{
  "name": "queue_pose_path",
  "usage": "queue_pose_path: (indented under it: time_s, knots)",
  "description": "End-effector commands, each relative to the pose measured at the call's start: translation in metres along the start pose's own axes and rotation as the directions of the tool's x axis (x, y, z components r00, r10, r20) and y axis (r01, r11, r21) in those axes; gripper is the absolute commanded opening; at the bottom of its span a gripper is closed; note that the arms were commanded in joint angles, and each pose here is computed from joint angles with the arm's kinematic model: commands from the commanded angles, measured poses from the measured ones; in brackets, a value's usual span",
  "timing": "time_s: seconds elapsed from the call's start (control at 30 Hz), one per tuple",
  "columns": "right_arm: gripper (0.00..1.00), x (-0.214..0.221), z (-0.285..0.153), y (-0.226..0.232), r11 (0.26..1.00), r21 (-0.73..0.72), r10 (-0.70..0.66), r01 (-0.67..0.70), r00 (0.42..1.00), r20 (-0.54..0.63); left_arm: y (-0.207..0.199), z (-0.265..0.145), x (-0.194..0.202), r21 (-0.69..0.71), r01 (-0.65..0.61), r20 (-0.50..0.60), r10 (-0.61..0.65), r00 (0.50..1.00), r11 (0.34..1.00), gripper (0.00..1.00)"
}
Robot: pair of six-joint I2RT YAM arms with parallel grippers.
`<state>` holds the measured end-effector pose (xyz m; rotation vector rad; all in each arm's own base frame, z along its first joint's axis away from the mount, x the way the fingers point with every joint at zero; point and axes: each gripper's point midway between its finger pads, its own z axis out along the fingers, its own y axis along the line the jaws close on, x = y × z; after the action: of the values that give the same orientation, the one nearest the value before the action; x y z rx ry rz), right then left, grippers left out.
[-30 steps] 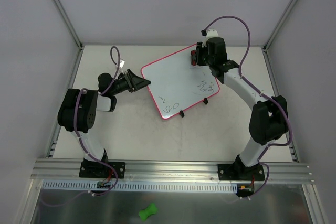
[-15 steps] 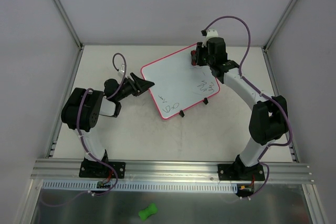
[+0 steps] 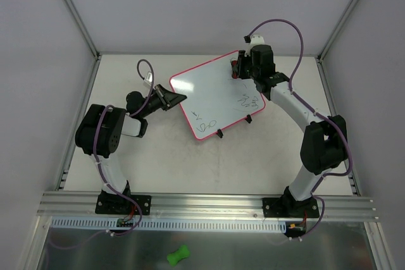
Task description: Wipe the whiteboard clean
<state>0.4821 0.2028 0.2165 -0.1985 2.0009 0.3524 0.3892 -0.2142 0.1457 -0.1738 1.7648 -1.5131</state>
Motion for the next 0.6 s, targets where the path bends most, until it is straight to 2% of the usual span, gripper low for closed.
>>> queue_pose_path:
  time_s: [0.0, 0.3, 0.57]
  knots:
    - [0.00, -0.021, -0.006, 0.000, 1.000, -0.008, -0.002, 0.002, 0.998, 0.067, -0.056, 0.002, -0.013, 0.253, -0.233, 0.055, 0.227, 0.972, 0.939, 0.00]
    - [0.00, -0.023, -0.007, -0.001, 1.000, -0.007, -0.001, 0.002, 0.998, 0.070, -0.063, -0.001, 0.008, 0.388, -0.277, -0.116, 0.344, 0.932, 0.879, 0.00]
    - [0.00, -0.022, 0.002, 0.000, 1.000, -0.007, -0.002, 0.002, 0.998, 0.064, -0.055, -0.008, 0.006, 0.390, -0.292, -0.133, 0.367, 0.921, 0.873, 0.00]
